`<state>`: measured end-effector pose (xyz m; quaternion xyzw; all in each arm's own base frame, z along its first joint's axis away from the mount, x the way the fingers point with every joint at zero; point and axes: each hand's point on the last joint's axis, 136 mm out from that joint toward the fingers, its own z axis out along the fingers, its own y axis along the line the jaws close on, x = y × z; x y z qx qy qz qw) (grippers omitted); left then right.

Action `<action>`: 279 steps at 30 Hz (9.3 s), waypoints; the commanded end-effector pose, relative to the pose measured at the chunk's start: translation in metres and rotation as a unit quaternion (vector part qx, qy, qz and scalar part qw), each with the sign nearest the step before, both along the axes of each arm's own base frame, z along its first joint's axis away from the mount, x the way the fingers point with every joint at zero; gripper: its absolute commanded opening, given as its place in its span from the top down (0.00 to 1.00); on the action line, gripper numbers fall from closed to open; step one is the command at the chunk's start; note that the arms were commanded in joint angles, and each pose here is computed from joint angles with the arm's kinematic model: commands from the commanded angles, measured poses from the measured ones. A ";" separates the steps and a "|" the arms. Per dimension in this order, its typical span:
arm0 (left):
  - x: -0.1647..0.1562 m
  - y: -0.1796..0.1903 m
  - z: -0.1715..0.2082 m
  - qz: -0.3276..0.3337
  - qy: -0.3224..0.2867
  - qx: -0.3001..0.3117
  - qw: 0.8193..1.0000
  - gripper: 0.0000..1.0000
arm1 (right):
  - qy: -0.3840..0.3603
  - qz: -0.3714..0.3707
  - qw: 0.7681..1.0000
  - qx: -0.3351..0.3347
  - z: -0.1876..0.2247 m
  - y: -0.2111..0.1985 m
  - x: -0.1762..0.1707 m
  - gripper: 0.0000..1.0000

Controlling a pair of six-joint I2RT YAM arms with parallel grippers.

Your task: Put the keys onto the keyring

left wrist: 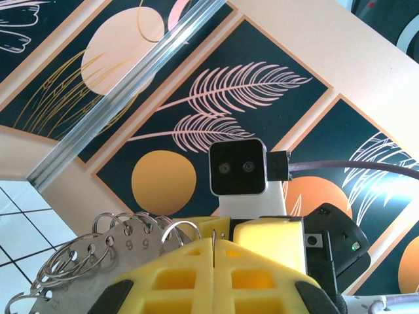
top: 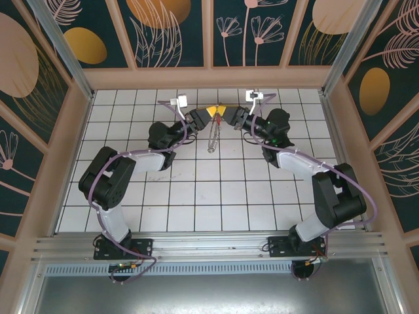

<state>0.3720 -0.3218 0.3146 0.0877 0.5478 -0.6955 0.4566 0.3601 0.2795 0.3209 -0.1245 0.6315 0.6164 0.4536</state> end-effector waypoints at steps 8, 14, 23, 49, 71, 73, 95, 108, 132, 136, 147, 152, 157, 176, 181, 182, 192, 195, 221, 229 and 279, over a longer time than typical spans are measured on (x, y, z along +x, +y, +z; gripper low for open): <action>-0.003 0.006 0.021 0.004 -0.032 -0.024 0.999 1.00 | -0.019 0.014 1.000 0.011 0.006 0.004 -0.009 0.90; -0.002 0.006 0.021 0.007 -0.029 -0.025 0.999 1.00 | -0.021 0.011 1.000 0.009 0.008 0.004 -0.006 1.00; 0.006 0.030 0.026 0.049 -0.028 0.003 0.998 0.72 | -0.034 0.013 0.999 -0.009 0.009 -0.013 0.014 1.00; 0.053 0.018 0.019 -0.057 -0.014 0.182 0.981 0.52 | -0.053 0.151 0.984 -0.081 -0.005 -0.010 0.064 1.00; 0.060 0.009 -0.006 -0.096 0.019 0.166 0.981 0.66 | -0.047 0.168 0.982 -0.078 -0.010 0.011 0.056 1.00; 0.061 0.009 -0.009 -0.096 0.021 0.167 0.981 0.66 | -0.047 0.169 0.981 -0.078 -0.011 0.011 0.056 1.00; 0.062 0.008 -0.017 -0.097 0.032 0.160 0.982 0.73 | -0.049 0.178 0.980 -0.079 -0.010 0.019 0.049 1.00; 0.055 0.010 -0.029 -0.100 0.040 0.162 0.981 0.74 | -0.048 0.172 0.981 -0.080 -0.011 0.018 0.051 1.00; 0.058 -0.001 -0.023 -0.111 0.034 0.146 0.982 0.91 | -0.044 0.181 0.979 -0.082 -0.016 0.019 0.047 1.00; 0.056 0.000 -0.020 -0.109 0.030 0.136 0.984 1.00 | -0.040 0.176 0.980 -0.083 -0.017 0.016 0.046 0.94; 0.048 0.006 -0.007 -0.097 0.021 0.111 0.989 1.00 | -0.043 0.136 0.988 -0.060 -0.014 -0.011 0.031 0.70; 0.045 0.008 -0.003 -0.097 0.016 0.105 0.990 1.00 | -0.041 0.133 0.989 -0.044 -0.013 -0.012 0.028 0.70; 0.044 0.008 -0.002 -0.099 0.014 0.101 0.990 1.00 | -0.035 0.137 0.989 -0.035 -0.014 -0.008 0.032 0.70; 0.044 0.008 0.004 -0.094 0.008 0.094 0.991 1.00 | -0.027 0.161 0.986 -0.029 -0.023 0.006 0.024 1.00; 0.042 0.011 0.009 -0.088 0.004 0.089 0.992 1.00 | -0.025 0.168 0.985 -0.029 -0.028 0.010 0.014 1.00; 0.041 0.012 0.010 -0.087 0.003 0.087 0.992 1.00 | -0.025 0.169 0.985 -0.029 -0.028 0.011 0.012 1.00; 0.032 0.015 0.017 -0.088 -0.005 0.074 0.993 1.00 | -0.025 0.168 0.985 -0.027 -0.031 0.014 0.000 1.00; 0.029 0.014 0.018 -0.091 -0.007 0.074 0.993 1.00 | -0.032 0.139 0.989 -0.025 -0.024 -0.001 0.003 0.94; 0.019 0.008 0.029 -0.105 -0.018 0.073 0.992 1.00 | -0.031 0.128 0.991 0.004 -0.006 0.001 0.023 0.65; 0.018 0.008 0.030 -0.104 -0.021 0.073 0.992 1.00 | -0.026 0.129 0.991 0.004 -0.011 0.000 0.018 0.96; 0.019 0.026 0.048 -0.023 0.033 -0.049 0.998 1.00 | 0.005 -0.067 0.996 0.057 0.045 -0.031 0.030 0.68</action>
